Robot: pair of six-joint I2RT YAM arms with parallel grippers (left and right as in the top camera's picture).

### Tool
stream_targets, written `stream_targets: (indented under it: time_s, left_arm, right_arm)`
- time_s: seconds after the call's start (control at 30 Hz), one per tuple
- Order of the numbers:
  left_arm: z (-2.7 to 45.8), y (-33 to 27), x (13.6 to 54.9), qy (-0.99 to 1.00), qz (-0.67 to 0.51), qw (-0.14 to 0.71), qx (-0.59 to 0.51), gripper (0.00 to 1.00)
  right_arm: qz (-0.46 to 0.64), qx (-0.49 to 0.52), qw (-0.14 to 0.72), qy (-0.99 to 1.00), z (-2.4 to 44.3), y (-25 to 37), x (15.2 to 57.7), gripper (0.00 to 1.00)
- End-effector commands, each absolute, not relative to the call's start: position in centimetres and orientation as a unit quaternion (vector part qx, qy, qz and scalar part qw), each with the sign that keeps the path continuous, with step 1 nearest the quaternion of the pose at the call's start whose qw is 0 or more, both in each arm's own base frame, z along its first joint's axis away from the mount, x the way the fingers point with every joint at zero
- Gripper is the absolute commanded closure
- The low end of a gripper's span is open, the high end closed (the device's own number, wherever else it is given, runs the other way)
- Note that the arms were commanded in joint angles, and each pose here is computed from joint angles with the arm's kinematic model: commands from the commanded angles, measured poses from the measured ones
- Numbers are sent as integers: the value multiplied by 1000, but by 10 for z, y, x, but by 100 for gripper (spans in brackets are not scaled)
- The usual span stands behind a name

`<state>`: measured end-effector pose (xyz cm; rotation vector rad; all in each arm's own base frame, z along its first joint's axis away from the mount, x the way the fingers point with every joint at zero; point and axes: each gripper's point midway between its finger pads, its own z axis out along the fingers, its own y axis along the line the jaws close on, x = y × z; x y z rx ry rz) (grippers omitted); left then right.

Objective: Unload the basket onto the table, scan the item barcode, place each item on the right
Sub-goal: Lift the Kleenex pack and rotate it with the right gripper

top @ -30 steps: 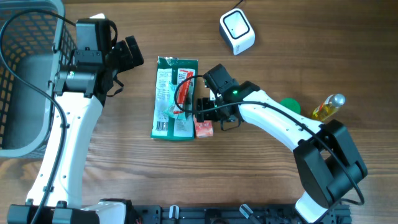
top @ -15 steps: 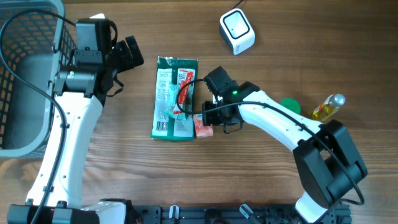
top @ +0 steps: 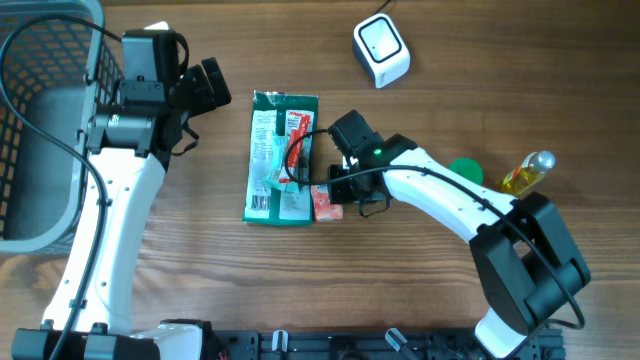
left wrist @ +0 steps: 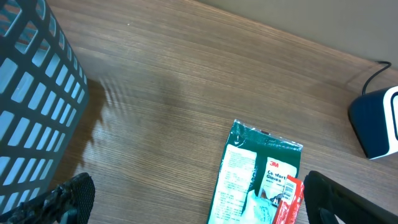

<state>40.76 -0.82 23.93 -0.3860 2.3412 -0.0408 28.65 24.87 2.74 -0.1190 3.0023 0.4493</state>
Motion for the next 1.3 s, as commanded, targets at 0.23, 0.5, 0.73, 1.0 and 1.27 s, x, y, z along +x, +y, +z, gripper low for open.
stream_targets:
  time_s: [0.23,0.5,0.73,1.0,1.27]
  left_arm:
    - [246,-5,409,912,-10,384,-147,0]
    - [246,-5,409,912,-10,384,-147,0]
    - [246,-5,409,912,-10,384,-147,0]
    - [246,-5,409,912,-10,384,-147,0]
    - [246,-5,409,912,-10,384,-147,0]
  right_arm:
    - [177,-32,45,983,-5,254,275,69]
    - [173,-30,43,984,-14,248,269,90]
    - [183,-15,43,982,3,236,278,96]
    - [441,-128,59,886,112,251,278,96]
    - [625,-258,57,734,180,266,240,96]
